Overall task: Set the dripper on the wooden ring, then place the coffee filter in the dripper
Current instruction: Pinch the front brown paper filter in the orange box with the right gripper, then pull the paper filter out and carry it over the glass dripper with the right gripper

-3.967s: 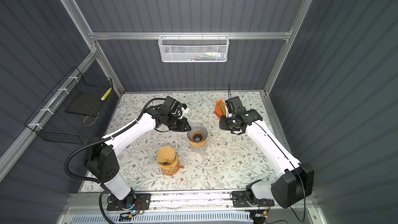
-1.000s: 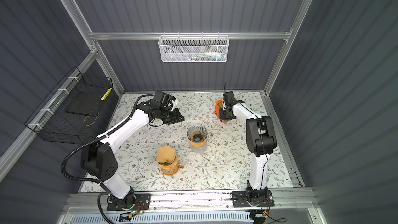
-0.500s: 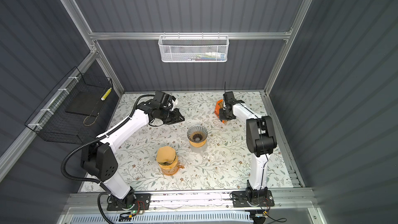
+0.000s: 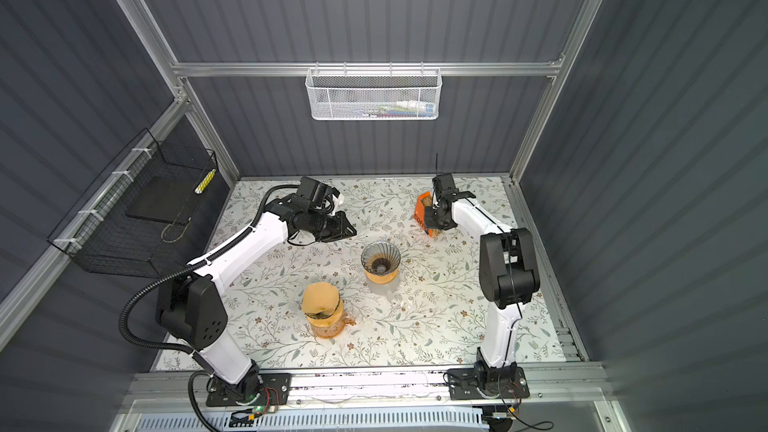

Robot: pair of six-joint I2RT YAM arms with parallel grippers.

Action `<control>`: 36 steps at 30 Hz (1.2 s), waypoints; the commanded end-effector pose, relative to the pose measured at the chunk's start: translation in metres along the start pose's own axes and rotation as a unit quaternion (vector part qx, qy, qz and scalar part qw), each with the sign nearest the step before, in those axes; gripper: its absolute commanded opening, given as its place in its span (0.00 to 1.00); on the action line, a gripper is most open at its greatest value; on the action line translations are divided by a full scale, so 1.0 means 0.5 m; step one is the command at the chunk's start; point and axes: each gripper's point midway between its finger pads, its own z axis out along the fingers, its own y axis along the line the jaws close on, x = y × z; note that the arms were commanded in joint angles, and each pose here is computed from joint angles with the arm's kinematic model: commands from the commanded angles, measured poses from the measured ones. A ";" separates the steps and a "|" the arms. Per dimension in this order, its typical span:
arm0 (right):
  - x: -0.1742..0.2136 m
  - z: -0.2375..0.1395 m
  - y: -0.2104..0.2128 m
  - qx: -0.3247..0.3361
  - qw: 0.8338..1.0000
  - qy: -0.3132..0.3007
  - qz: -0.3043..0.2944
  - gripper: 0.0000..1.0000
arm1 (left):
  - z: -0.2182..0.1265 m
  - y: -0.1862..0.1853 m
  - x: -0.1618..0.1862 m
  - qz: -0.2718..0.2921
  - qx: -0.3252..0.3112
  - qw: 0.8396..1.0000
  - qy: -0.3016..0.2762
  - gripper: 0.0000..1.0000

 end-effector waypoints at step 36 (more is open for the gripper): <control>0.158 -0.214 0.042 0.011 1.000 0.004 0.005 0.00 | -0.081 -0.007 0.041 0.028 0.011 0.999 -0.044 0.22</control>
